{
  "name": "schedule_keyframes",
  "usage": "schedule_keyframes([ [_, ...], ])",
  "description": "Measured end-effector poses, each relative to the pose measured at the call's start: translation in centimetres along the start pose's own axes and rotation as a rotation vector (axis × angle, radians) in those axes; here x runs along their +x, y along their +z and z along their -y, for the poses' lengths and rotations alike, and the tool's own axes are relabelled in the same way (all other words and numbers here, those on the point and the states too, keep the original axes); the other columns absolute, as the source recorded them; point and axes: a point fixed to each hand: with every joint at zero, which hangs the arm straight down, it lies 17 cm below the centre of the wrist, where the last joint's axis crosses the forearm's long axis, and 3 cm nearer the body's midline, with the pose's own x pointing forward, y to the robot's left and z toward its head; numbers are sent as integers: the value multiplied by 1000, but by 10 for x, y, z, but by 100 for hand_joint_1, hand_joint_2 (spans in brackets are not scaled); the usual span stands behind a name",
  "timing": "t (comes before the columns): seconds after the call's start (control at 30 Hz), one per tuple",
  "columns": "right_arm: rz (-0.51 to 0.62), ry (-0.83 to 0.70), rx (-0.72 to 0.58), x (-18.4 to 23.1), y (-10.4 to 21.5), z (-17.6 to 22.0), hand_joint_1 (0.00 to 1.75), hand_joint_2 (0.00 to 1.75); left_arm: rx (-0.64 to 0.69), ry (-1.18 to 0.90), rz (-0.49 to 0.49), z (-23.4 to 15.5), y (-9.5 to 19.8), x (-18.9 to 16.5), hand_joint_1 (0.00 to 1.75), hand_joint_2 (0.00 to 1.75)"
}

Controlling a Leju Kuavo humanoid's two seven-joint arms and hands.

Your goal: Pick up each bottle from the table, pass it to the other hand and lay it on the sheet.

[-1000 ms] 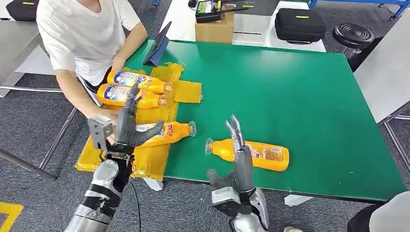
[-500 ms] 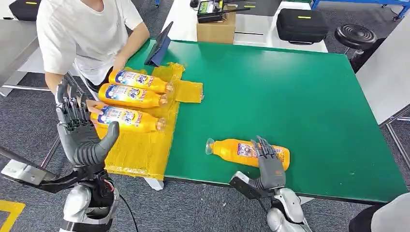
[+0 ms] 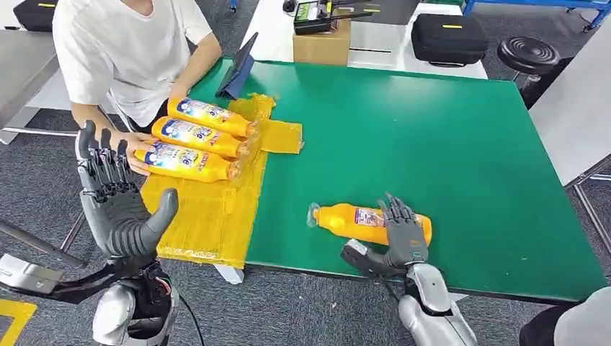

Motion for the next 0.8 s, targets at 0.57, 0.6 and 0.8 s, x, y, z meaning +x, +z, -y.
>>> schedule_keyframes([
  [0.57,-44,5,125,-13,-14,-9,0,175,-51,76,-138,14,10,-20,0,175],
  [0.6,-55,-2,158,-15,-16,-12,0,175,-59,79,-147,16,11,-21,0,175],
  [0.8,-87,-43,325,-32,-29,-19,175,175,-100,95,-220,27,14,-36,0,175],
])
